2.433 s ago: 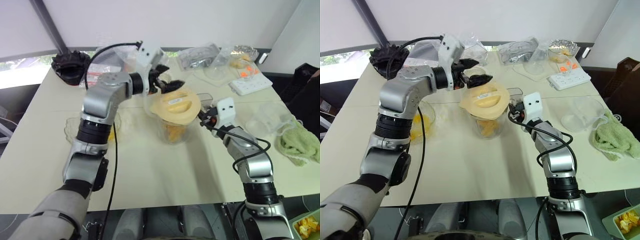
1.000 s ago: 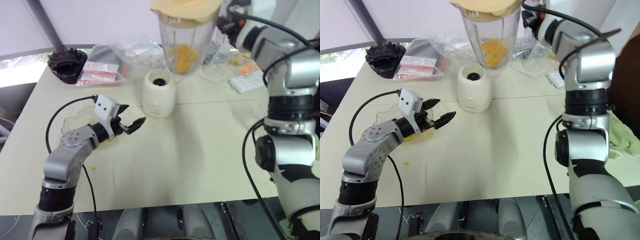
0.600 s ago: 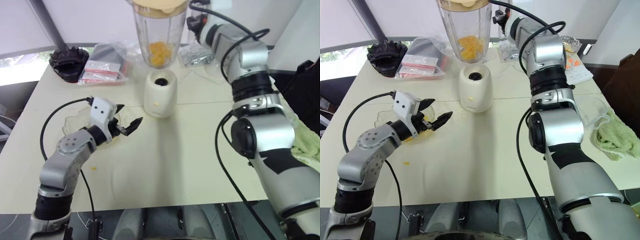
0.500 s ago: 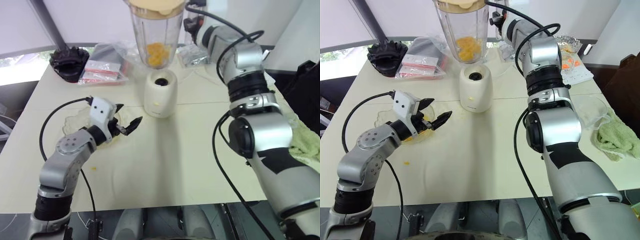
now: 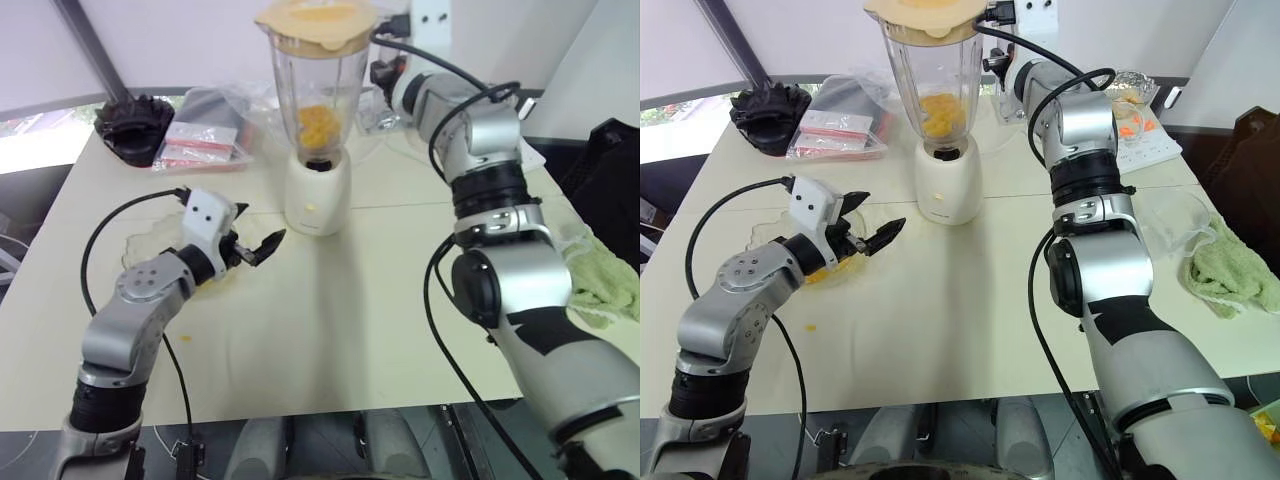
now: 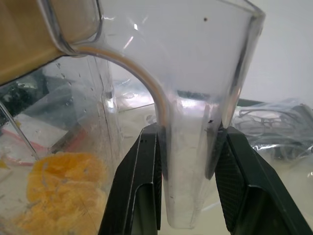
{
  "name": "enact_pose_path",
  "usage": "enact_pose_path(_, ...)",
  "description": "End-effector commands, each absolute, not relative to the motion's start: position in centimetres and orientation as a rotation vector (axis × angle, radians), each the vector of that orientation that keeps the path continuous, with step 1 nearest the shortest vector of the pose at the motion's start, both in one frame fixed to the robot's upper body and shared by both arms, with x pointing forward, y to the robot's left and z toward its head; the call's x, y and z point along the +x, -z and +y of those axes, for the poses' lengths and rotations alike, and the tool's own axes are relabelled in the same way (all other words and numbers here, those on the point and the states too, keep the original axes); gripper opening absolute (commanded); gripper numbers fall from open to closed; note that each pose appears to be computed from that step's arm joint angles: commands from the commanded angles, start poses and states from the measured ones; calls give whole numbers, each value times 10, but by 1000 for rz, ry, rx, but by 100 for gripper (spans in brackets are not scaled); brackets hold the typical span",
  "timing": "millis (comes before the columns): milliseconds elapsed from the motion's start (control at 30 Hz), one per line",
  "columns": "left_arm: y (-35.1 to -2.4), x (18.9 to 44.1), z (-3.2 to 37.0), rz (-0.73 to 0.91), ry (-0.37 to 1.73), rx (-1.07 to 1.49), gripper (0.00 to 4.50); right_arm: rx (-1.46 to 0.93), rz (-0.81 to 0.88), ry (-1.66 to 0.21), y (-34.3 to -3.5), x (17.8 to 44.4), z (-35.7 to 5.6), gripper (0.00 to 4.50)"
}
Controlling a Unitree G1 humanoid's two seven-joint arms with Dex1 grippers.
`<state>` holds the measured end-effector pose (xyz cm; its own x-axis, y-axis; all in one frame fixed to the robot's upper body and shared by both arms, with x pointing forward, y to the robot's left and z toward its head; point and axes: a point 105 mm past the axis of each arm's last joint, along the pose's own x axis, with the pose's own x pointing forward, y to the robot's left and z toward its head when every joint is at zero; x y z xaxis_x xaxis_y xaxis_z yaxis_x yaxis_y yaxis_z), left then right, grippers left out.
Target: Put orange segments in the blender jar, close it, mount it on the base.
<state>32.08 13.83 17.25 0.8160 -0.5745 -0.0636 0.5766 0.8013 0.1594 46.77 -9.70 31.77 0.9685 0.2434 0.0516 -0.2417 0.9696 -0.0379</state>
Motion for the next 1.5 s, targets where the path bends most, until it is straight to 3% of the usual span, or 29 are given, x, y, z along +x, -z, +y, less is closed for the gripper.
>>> enact_pose_path(33, -184, 323, 138, -28, 617, 199, 445, 6, -145, -259, -345, 456, -93, 91)
enact_pose_path(833, -184, 332, 128, -34, 651, 211, 445, -34, -78, -163, -322, 448, -106, 91)
enact_pose_path(1500, -182, 331, 128, -24, 647, 226, 445, -100, 37, -115, -280, 453, -103, 91)
